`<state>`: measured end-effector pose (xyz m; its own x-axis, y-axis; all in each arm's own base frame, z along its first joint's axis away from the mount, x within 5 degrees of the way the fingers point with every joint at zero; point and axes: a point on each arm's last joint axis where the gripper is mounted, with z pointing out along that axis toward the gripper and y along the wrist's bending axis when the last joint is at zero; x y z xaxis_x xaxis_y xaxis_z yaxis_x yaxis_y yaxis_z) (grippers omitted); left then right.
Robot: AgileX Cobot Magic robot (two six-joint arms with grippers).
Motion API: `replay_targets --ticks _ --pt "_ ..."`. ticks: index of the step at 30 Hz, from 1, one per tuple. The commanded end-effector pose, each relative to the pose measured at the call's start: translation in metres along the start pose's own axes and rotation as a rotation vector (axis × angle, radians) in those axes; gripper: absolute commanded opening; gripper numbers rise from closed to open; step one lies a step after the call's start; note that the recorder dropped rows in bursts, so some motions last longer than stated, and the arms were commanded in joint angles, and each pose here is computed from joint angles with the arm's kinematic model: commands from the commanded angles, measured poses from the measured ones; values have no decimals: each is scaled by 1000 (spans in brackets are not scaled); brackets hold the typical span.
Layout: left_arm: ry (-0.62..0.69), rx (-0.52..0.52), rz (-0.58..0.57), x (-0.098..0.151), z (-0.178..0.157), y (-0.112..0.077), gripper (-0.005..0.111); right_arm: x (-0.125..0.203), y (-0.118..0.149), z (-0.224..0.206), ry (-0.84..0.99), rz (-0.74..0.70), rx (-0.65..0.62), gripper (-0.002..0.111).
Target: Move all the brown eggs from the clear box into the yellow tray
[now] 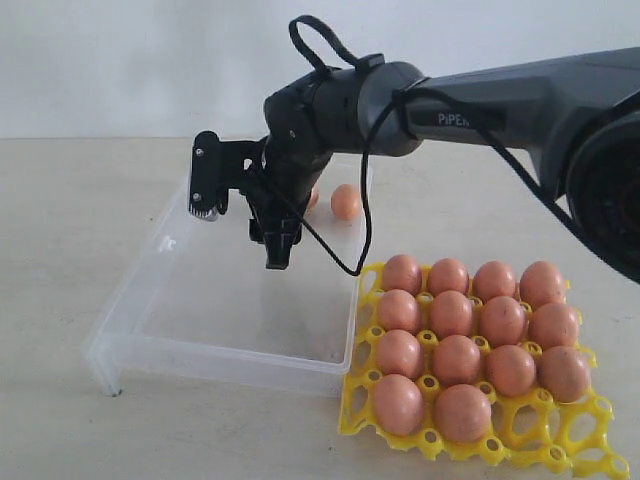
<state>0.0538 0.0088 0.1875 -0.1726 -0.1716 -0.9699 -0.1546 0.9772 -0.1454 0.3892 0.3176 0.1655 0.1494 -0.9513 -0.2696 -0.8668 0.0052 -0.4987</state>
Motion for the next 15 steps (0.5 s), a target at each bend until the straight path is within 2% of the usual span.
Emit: replay_targets --ticks 1,7,15 --pt "5 6 -12 0 0 0 -4 11 -8 11 -14 82 48 61" --pt "5 6 -12 0 0 0 -4 28 -19 21 -11 171 107 61" --pt "5 6 -12 0 0 0 -4 48 -25 32 1 203 123 61"
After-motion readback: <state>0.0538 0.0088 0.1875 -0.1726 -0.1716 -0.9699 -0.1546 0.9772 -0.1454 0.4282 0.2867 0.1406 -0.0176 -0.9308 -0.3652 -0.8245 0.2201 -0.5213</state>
